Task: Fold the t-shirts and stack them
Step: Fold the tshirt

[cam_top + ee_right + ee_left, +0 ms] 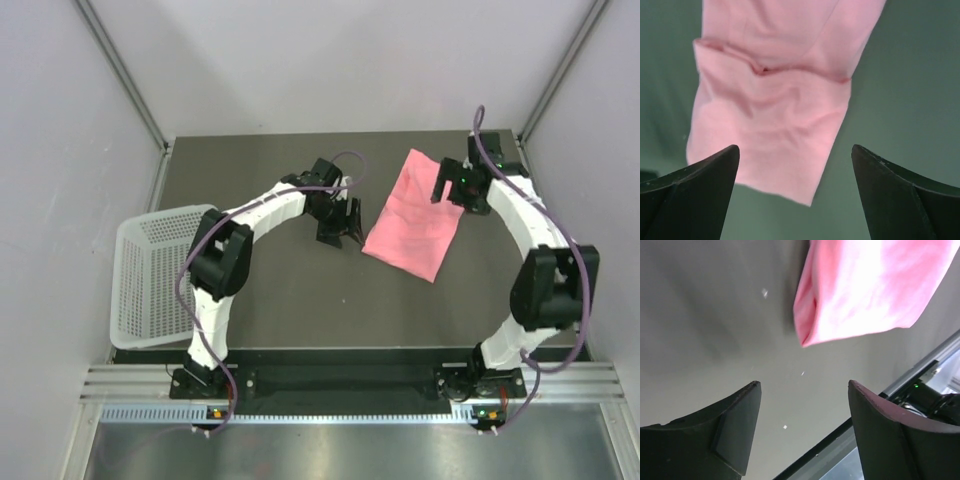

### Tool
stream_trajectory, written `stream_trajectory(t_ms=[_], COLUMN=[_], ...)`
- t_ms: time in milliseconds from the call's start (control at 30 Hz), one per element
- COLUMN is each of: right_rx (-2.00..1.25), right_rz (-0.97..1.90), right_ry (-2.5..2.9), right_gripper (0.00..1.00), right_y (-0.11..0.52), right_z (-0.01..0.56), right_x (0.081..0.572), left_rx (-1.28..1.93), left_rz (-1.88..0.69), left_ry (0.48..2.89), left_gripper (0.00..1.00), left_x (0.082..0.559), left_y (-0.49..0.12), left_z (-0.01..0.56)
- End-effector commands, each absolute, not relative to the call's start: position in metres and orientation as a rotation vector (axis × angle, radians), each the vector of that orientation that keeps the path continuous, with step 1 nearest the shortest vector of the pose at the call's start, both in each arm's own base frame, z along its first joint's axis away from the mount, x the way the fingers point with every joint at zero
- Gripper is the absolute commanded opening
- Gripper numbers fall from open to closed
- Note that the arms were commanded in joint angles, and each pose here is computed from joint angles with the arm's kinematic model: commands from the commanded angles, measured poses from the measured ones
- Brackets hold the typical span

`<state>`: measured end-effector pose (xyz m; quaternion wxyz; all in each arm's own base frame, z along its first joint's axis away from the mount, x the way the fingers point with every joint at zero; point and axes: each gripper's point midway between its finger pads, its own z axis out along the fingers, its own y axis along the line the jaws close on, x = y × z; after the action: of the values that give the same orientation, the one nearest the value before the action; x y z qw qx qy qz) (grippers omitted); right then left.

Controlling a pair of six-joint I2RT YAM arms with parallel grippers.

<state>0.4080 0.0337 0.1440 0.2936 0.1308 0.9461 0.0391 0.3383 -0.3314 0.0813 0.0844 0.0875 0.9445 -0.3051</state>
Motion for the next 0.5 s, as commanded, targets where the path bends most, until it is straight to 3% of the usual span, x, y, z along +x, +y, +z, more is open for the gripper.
stream_trajectory(t_ms=[0, 133, 300, 467], right_rx=[0.369, 0.357, 0.490, 0.567], right_rz=[0.413, 0.671, 0.745, 0.820], right_ry=[2.603, 2.546, 2.486, 2.454], right_gripper=[0.94, 0.87, 0.65, 0.63], right_y=[0.055, 0.086, 0.076, 0.071], right_z=[0.108, 0.092, 0.065, 0.055], right_x=[0.356, 0.315, 0.287, 0.276], left_rx=[0.277, 0.161, 0.026, -0.075], left_rz=[-1.078, -1.111, -1.156, -1.049], left_ry=[2.769, 2.808, 2.863, 2.938], left_gripper=[0.74, 0.70, 0.67, 0.64], left_x=[0.348, 0.355, 0.355, 0.353], left_y=[-0.361, -0.370, -0.380, -0.375], left_z=[0.092, 0.079, 0.064, 0.042])
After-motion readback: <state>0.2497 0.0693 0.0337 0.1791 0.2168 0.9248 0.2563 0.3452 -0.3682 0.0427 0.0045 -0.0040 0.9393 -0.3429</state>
